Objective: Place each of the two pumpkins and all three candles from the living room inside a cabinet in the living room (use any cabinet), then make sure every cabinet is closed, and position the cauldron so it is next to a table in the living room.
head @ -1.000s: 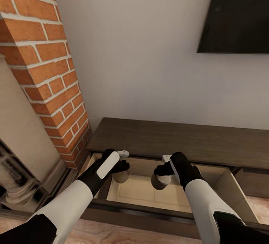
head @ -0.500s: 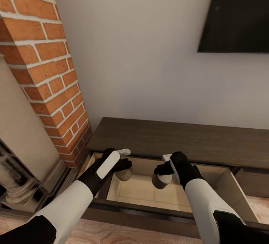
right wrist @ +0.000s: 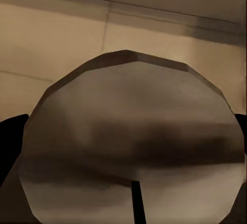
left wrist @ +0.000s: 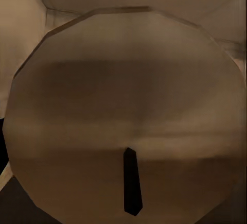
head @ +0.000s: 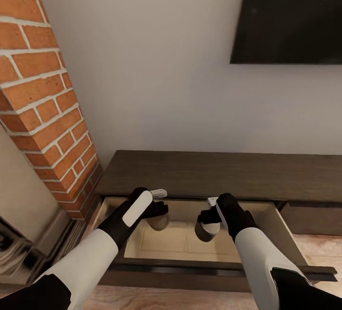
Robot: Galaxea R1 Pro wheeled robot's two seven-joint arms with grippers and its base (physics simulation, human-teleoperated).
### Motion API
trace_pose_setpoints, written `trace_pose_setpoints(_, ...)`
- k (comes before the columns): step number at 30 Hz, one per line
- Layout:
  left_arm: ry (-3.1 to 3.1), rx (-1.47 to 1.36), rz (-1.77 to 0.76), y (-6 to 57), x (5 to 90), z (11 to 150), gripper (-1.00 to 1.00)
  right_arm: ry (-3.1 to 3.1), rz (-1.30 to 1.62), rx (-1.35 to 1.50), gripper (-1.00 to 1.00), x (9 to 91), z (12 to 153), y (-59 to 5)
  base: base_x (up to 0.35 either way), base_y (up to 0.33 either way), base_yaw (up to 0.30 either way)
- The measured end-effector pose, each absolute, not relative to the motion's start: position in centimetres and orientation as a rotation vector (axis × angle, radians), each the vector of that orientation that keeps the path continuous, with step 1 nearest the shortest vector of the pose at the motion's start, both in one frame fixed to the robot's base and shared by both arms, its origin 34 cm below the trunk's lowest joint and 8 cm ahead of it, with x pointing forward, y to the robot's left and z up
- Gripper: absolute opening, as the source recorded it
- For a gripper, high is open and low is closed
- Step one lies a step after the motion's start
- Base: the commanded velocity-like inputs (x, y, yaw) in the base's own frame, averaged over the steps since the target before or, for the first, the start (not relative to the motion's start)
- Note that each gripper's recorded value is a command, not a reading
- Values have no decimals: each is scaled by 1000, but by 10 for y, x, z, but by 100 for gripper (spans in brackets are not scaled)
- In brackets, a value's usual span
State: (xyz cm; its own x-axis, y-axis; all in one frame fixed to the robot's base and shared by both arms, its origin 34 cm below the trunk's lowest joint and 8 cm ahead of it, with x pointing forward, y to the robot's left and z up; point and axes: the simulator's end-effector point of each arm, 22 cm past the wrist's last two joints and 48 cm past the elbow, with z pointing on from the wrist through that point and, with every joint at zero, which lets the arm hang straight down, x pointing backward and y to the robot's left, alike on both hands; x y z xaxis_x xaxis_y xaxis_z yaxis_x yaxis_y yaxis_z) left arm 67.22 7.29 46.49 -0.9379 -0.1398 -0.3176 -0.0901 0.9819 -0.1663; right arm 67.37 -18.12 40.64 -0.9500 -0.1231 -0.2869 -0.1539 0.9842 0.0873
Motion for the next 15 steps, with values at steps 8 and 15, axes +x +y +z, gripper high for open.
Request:
trace_pose_setpoints(8, 2800, -169, -211, 74, 671, 463, -100, 2846, 154, -205, -100, 674, 406, -181, 0, 0, 1)
trace_pose_setpoints(15, 2858, -189, -156, 86, 659, 439, -100, 2853, 154, -205, -100, 673, 401, -181, 0, 0, 168)
